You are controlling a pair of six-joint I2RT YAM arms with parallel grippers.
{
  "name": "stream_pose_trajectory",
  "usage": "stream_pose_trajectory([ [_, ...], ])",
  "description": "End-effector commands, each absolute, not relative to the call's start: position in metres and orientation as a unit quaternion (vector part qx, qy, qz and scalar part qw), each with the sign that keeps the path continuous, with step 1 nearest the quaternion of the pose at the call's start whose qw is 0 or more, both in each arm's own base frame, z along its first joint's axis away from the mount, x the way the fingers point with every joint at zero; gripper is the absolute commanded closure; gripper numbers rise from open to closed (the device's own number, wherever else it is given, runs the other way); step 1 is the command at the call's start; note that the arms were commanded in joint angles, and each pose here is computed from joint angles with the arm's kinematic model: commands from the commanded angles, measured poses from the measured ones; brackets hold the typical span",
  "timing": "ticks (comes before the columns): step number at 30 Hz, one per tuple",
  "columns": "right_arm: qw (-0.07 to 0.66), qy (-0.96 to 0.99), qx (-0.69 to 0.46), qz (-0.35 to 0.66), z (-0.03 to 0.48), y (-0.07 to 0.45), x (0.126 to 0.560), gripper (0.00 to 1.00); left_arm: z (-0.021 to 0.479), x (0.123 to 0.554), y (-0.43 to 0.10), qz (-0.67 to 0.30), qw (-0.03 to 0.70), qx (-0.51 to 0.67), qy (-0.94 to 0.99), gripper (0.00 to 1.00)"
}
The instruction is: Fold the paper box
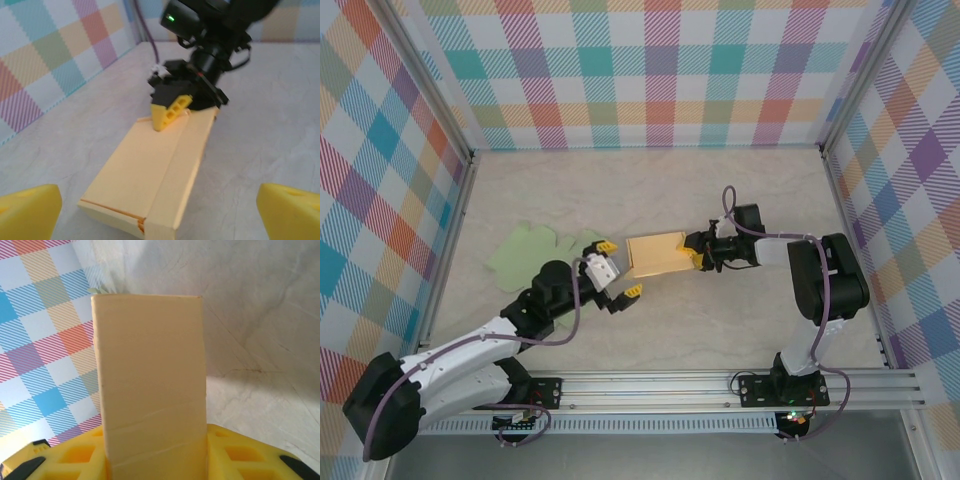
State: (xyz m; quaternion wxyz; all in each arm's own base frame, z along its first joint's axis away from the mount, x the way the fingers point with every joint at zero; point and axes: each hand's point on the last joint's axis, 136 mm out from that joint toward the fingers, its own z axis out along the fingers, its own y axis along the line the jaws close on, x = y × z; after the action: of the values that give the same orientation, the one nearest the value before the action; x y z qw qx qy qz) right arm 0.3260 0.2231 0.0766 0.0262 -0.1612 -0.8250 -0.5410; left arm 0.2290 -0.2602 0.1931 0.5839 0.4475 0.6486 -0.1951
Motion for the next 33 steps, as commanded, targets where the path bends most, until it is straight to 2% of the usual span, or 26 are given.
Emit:
stream_pose_trajectory([
  [1, 0.045, -0.815, -0.161, -0.554, 0.088, 0.223, 0.319, 0.70, 0.177, 0.228, -0.270, -0.109, 0.568, 0.520, 0.628, 0.00],
  [8, 0.053, -0.817, -0.161, -0.551, 0.092, 0.223, 0.315, 0.70, 0.145, 0.258, -0.275, 0.099, 0.542, 0.580, 0.600, 0.00],
  [19, 0.058, -0.818, -0.154, -0.551, 0.102, 0.222, 0.308, 0.68, 0.124, 0.285, -0.287, 0.158, 0.518, 0.604, 0.585, 0.00],
  [24, 0.065, -0.822, -0.151, -0.545, 0.102, 0.220, 0.300, 0.67, 0.122, 0.289, -0.290, 0.153, 0.504, 0.613, 0.589, 0.13],
  [29, 0.071, -0.830, -0.149, -0.533, 0.098, 0.218, 0.292, 0.64, 0.130, 0.286, -0.294, 0.125, 0.499, 0.613, 0.600, 0.39],
  [33, 0.074, -0.830, -0.148, -0.532, 0.099, 0.217, 0.289, 0.62, 0.129, 0.285, -0.293, 0.120, 0.487, 0.619, 0.605, 0.46],
])
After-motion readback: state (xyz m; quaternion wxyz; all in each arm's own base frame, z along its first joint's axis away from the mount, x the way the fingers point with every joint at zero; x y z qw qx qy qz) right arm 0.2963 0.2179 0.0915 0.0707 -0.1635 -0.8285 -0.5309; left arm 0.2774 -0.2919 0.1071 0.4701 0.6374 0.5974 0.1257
